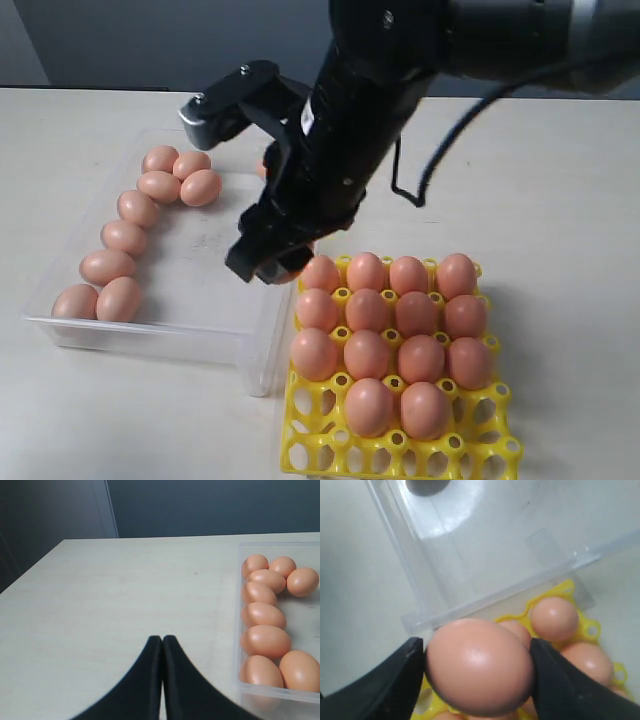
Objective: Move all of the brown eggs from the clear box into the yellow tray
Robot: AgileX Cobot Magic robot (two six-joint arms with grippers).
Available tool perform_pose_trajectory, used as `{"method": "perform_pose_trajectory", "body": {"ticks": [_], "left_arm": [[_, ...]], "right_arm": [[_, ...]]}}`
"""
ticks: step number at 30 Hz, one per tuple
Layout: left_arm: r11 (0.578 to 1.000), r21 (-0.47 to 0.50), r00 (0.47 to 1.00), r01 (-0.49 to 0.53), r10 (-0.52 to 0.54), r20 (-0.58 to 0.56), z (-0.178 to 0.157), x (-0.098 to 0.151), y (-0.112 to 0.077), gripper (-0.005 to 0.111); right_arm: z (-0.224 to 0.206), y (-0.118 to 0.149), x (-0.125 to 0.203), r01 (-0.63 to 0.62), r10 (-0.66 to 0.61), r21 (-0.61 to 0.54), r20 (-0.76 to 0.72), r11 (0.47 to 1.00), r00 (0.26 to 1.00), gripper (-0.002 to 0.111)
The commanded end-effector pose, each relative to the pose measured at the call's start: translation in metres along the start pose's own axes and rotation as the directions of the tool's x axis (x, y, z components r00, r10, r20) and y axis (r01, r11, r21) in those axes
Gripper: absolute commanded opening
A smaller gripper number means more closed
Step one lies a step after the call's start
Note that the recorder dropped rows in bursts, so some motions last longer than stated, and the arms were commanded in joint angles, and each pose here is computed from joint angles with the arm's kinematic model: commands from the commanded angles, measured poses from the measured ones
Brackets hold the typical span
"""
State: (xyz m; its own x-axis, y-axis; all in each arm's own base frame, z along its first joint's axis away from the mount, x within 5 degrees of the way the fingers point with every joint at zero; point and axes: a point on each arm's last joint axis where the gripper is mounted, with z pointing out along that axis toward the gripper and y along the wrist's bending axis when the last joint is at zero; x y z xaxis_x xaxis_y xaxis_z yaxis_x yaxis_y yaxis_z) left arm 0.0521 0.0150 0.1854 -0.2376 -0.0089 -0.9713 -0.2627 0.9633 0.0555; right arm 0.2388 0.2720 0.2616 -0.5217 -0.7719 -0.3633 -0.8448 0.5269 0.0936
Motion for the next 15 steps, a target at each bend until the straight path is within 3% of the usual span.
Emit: {"method": "perform_pose_trajectory", "body": {"ticks": [1, 6, 15], "left_arm": [[1.000, 0.004, 1.000, -0.001, 0.001, 0.012, 0.000, 0.000, 0.000, 0.000], [1.000, 0.004, 1.000, -0.001, 0.001, 0.012, 0.000, 0.000, 0.000, 0.000], [1.000, 0.004, 1.000, -0.001, 0.001, 0.012, 0.000, 0.000, 0.000, 0.000]], "right_arm": [[0.017, 0.002, 0.035, -0.013, 0.014, 0.018, -0.020, 1.000, 1.000, -0.001], [0.046, 0.017, 0.059, 0.022, -0.021, 0.024, -0.020, 0.999, 1.000, -0.001], [0.051, 0.033, 0.064, 0.080, -0.079, 0.008, -0.050, 0.997, 0.996, -0.001]]}}
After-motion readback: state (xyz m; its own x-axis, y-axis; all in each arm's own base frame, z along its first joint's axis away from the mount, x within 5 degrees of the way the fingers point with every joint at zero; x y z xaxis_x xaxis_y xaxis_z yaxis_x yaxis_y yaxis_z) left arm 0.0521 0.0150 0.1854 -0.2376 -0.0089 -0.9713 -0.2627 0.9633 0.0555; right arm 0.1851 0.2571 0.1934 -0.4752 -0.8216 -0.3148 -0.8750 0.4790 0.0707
